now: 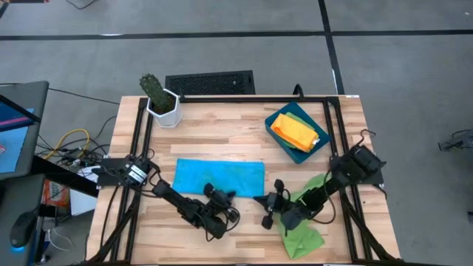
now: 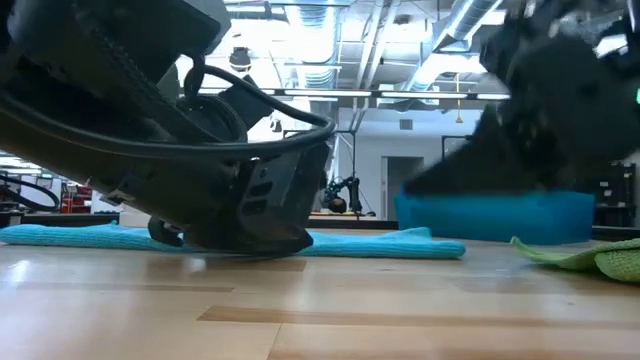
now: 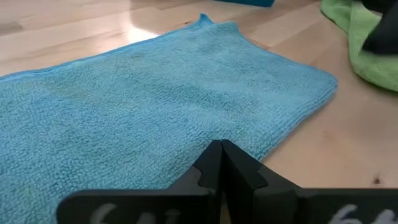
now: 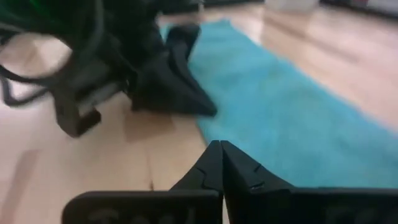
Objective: Fold microfiber towels
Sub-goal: Fold the blue microfiber cloth
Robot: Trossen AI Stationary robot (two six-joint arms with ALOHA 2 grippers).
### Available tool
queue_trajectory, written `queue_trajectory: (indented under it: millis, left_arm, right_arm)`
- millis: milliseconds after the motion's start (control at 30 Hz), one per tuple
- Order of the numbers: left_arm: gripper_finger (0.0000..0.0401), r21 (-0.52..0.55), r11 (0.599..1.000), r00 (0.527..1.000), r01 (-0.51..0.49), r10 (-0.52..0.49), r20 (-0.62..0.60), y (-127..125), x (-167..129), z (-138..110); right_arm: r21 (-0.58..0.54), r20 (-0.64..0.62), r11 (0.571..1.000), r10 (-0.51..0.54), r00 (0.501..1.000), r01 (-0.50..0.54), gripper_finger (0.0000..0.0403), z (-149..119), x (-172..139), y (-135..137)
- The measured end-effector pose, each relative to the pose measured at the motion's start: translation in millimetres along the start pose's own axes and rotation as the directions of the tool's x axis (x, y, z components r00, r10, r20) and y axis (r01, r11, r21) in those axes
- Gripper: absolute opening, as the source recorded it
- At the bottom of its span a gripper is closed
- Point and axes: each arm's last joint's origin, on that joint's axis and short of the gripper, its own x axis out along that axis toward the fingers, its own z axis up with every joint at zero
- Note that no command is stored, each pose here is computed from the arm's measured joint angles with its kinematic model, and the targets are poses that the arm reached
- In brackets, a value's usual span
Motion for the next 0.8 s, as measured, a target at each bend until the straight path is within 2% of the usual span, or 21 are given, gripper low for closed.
queue_trajectory:
  millis: [133, 200, 333, 467, 600, 800]
  left_arm:
    - [0.0000, 0.004, 1.000, 1.000, 0.012, -0.012, -0.015, -0.7, -1.9, -1.2]
    - [0.0000, 0.006, 1.000, 1.000, 0.019, -0.019, -0.021, -1.5, -3.1, -2.0]
    - [0.0000, 0.011, 1.000, 0.999, 0.023, -0.023, -0.029, -1.5, -3.8, -2.7]
    - [0.0000, 0.013, 1.000, 0.999, 0.025, -0.025, -0.031, -1.7, -4.6, -3.1]
    - [0.0000, 0.014, 1.000, 0.999, 0.024, -0.024, -0.031, -1.5, -4.5, -3.5]
    - [0.0000, 0.015, 1.000, 0.999, 0.023, -0.022, -0.028, -1.4, -4.4, -3.8]
  right_arm:
    - [-0.118, -0.018, 0.989, 0.085, 0.996, -0.087, 0.0056, 15.4, -8.4, 1.9]
    - [-0.163, -0.054, 0.979, 0.114, 0.992, -0.121, 0.0079, 14.6, -9.2, 1.7]
    - [-0.263, -0.163, 0.959, 0.067, 0.984, -0.109, 0.0128, 0.5, -9.4, -5.3]
    - [-0.248, -0.186, 0.965, 0.034, 0.982, -0.080, 0.0165, -1.4, -6.7, -10.3]
    - [-0.246, -0.207, 0.966, 0.031, 0.978, -0.083, 0.0174, -1.3, -3.1, -13.8]
    - [-0.244, -0.230, 0.964, 0.046, 0.972, -0.104, 0.0164, -4.7, -1.0, -13.7]
